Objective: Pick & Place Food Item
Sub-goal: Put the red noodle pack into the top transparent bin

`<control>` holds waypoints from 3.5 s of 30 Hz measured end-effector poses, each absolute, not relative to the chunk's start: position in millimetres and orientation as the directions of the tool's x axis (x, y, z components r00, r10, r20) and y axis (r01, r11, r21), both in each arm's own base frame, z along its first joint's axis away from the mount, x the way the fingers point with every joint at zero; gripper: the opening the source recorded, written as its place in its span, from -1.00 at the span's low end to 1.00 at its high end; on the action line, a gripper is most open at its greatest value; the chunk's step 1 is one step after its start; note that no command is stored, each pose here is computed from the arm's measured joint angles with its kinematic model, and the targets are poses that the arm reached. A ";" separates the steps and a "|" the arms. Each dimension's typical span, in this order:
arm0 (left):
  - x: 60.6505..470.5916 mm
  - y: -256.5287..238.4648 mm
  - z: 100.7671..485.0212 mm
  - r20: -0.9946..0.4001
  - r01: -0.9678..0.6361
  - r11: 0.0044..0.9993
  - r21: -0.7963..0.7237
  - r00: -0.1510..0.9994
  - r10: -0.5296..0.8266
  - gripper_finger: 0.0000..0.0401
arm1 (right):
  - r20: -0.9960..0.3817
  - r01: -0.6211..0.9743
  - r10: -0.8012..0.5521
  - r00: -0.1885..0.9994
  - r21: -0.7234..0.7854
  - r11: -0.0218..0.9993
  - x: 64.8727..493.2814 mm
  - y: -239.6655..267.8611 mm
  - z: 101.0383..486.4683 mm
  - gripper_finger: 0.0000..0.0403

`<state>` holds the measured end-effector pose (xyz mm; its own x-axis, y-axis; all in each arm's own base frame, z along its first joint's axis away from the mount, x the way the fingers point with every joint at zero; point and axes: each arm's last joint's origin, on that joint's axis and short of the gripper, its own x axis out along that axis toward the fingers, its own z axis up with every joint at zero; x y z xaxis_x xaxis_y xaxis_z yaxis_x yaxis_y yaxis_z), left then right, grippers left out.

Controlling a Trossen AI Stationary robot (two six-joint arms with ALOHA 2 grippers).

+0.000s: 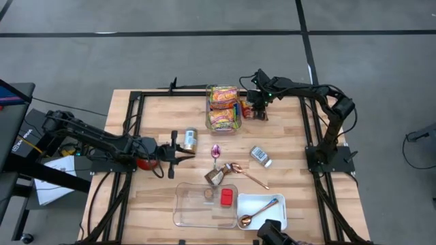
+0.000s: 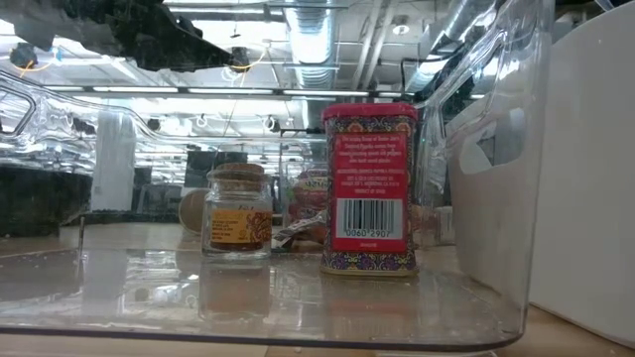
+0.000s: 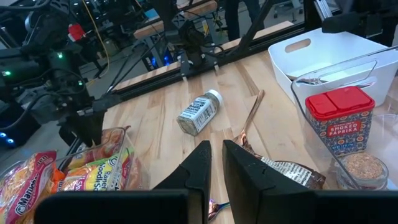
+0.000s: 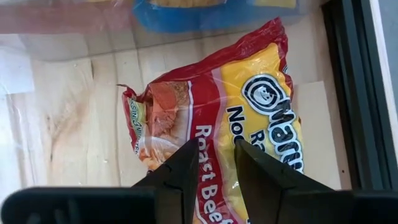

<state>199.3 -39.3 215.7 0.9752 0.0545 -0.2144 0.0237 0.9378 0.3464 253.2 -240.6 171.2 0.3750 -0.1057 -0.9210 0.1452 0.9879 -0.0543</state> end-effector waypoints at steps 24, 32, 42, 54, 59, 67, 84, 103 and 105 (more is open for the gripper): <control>199.3 -39.3 215.7 -0.214 0.023 0.938 0.346 0.975 0.055 -0.82 | -0.927 0.171 -0.093 0.362 -0.032 0.985 252.5 -238.6 170.5 -0.99; 199.3 -39.3 215.7 -0.214 0.023 0.938 0.346 0.975 0.055 -0.82 | -0.930 0.172 -0.094 0.356 -0.034 0.985 250.6 -236.7 173.4 -1.00; 199.3 -39.3 215.7 -0.215 0.023 0.938 0.346 0.975 0.055 -0.82 | -0.899 0.160 -0.138 0.415 -0.077 0.984 241.6 -213.8 221.4 -1.00; 199.4 -39.3 215.9 -0.213 0.023 0.938 0.345 0.976 0.055 -0.82 | -0.818 0.158 -0.259 0.513 -0.207 0.965 230.7 -165.6 285.5 -1.00; 199.5 -39.3 216.2 -0.209 0.021 0.939 0.344 0.976 0.054 -0.82 | -0.775 0.148 -0.261 0.576 -0.215 0.965 233.4 -150.9 298.7 -1.00; 199.5 -39.3 216.3 -0.208 0.021 0.939 0.344 0.977 0.054 -0.82 | -0.735 0.107 -0.241 0.634 -0.225 0.968 255.1 -141.2 300.0 -1.00; 199.4 -39.3 216.0 -0.212 0.020 0.942 0.335 0.976 0.055 -0.82 | -0.769 0.012 -0.160 0.619 -0.195 0.981 346.2 -154.6 320.2 -1.00; 199.4 -39.3 215.7 -0.215 0.020 0.943 0.332 0.975 0.055 -0.82 | -0.796 0.040 -0.128 0.591 -0.129 0.991 367.4 -165.9 293.1 -1.00; 199.4 -39.3 215.7 -0.215 0.020 0.943 0.332 0.975 0.055 -0.82 | -0.797 0.040 -0.127 0.591 -0.128 0.991 367.4 -165.9 293.1 -1.00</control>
<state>199.4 -39.3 215.7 0.9750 0.0547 -0.2152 0.0204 0.9429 0.3325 367.4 -165.9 293.1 0.5911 -0.1273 -0.7965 0.0403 0.9909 -0.1284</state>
